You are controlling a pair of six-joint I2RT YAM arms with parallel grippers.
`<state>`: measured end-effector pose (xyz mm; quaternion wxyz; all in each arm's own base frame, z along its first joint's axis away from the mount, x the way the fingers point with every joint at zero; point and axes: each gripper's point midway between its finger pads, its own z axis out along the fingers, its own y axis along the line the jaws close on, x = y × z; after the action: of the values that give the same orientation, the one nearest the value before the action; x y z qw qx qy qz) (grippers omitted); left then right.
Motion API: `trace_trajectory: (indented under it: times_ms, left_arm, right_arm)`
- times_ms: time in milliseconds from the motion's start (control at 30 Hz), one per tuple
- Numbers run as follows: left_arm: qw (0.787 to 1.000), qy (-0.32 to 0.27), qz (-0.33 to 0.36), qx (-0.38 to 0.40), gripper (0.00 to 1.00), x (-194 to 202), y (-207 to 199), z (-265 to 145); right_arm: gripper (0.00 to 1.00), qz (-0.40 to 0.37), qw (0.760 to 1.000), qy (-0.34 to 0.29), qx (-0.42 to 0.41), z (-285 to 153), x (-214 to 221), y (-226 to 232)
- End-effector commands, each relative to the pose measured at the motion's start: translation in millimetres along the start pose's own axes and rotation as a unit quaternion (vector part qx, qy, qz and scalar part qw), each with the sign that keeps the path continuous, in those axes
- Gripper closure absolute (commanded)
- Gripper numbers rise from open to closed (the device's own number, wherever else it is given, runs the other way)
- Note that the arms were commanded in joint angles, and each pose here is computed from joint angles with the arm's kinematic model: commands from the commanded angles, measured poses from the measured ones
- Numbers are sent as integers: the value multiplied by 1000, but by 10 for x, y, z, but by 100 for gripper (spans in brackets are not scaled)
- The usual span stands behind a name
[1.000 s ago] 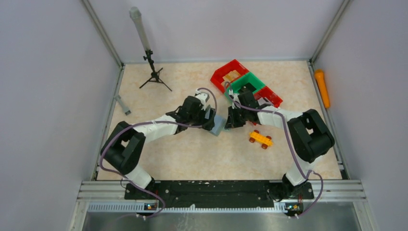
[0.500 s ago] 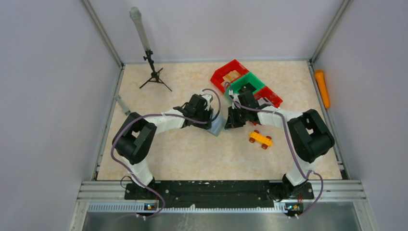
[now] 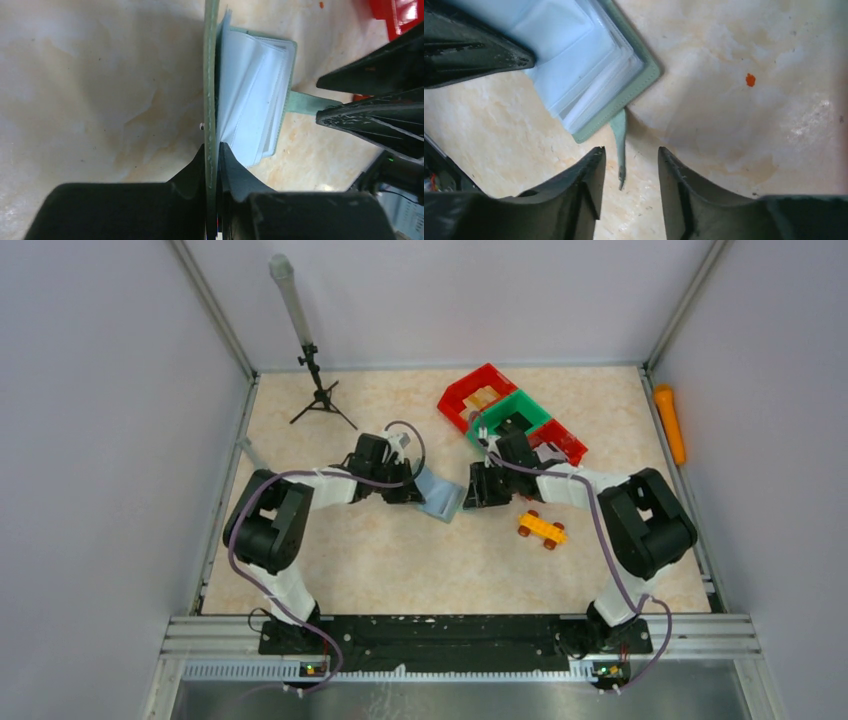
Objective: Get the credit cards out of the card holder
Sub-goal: Open the card holder at the center of the board.
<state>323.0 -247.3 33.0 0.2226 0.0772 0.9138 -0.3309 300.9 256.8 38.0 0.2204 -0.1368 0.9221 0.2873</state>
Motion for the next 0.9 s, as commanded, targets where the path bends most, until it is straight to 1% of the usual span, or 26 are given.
trace_trajectory:
  times_ms: [0, 33, 100, 167, 200, 400, 567, 667, 767, 867]
  left_arm:
    - [991, -21, -23, 133, 91, -104, -413, -209]
    - [987, -26, -29, 153, 91, -118, -460, -249]
    - [981, -38, -40, 188, 91, -147, -531, -344]
    - [973, -53, -49, 218, 91, -188, -581, -444]
    - [969, -62, -52, 233, 91, -212, -600, -493]
    - [941, -105, -53, 316, 94, -333, -784, -789]
    - [919, -144, -57, 362, 94, -384, -847, -1042]
    - [908, -152, -59, 386, 93, -378, -920, -1138]
    - [897, -160, -53, 409, 92, -390, -986, -1222]
    - [892, -155, -60, 421, 93, -377, -1001, -1231]
  right_arm:
    - [43, 0, 998, -53, -18, -133, -203, 104]
    - [34, 3, 998, -60, -27, -145, -218, 131]
    - [21, 11, 996, -77, -47, -166, -265, 189]
    - [12, 22, 994, -87, -68, -171, -283, 238]
    - [11, 29, 992, -87, -82, -166, -280, 276]
    - [8, 47, 983, -102, -146, -160, -307, 462]
    - [7, 35, 974, -128, -184, -282, -379, 613]
    - [6, 23, 964, -152, -216, -397, -422, 733]
    - [6, 6, 949, -179, -258, -568, -476, 898]
    - [7, -12, 937, -195, -289, -708, -471, 1014]
